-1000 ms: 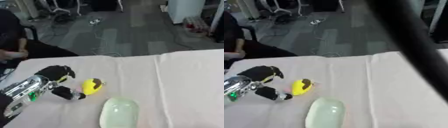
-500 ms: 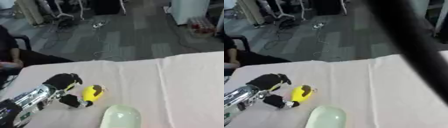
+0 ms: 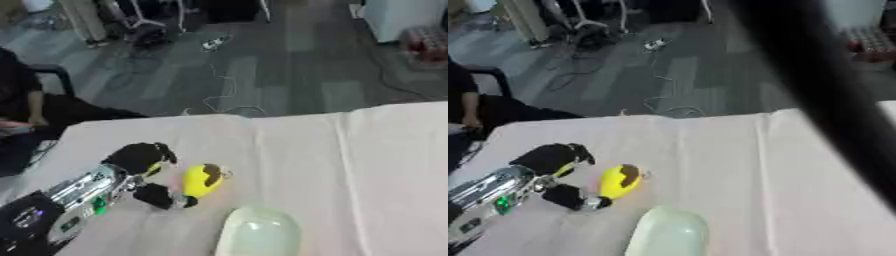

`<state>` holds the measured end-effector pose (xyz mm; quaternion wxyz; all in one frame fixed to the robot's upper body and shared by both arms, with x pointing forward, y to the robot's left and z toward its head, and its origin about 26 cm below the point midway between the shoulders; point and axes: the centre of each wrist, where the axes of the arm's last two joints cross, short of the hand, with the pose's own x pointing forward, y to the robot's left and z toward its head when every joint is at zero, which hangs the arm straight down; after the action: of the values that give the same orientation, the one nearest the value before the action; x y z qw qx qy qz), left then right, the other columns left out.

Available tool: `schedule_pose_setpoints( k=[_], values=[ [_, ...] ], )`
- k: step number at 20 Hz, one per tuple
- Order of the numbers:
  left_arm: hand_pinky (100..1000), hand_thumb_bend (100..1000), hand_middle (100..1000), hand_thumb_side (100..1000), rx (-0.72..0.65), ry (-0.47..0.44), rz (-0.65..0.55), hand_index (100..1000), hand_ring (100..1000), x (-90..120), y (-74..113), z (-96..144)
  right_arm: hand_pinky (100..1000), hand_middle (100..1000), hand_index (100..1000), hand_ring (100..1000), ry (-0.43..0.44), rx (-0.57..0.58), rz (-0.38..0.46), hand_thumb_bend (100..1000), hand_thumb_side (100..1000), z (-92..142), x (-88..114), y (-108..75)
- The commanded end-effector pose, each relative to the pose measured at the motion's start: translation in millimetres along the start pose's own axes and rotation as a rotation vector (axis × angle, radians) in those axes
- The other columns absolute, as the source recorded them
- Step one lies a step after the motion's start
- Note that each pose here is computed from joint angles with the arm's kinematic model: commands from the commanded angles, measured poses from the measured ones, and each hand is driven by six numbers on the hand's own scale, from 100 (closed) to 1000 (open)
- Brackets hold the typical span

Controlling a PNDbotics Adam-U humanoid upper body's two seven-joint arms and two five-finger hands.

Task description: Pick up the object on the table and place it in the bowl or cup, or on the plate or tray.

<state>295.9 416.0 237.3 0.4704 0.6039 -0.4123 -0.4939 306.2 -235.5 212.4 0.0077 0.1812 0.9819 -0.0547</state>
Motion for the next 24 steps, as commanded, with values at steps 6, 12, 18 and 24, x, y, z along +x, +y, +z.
schedule_pose_setpoints(
  k=[6,12,18,24],
  values=[
    [666,593,788,846,0.067,0.004,0.004,839,771,-8,8.0,1,298,314,488,318,-0.257,-0.308,-0.226,413,802,-11,2,2.9],
    [665,599,788,839,0.085,-0.001,0.013,838,769,-8,8.6,0,297,317,493,318,-0.262,-0.32,-0.234,416,812,-15,1,2.7],
    [665,638,786,782,0.092,-0.021,0.014,835,767,-7,8.8,0,297,320,498,319,-0.27,-0.332,-0.241,419,822,-20,0,2.0],
    [663,641,786,773,0.097,-0.028,0.017,835,765,-7,6.9,0,292,324,502,320,-0.275,-0.352,-0.258,402,842,-24,0,5.0]
  ],
)
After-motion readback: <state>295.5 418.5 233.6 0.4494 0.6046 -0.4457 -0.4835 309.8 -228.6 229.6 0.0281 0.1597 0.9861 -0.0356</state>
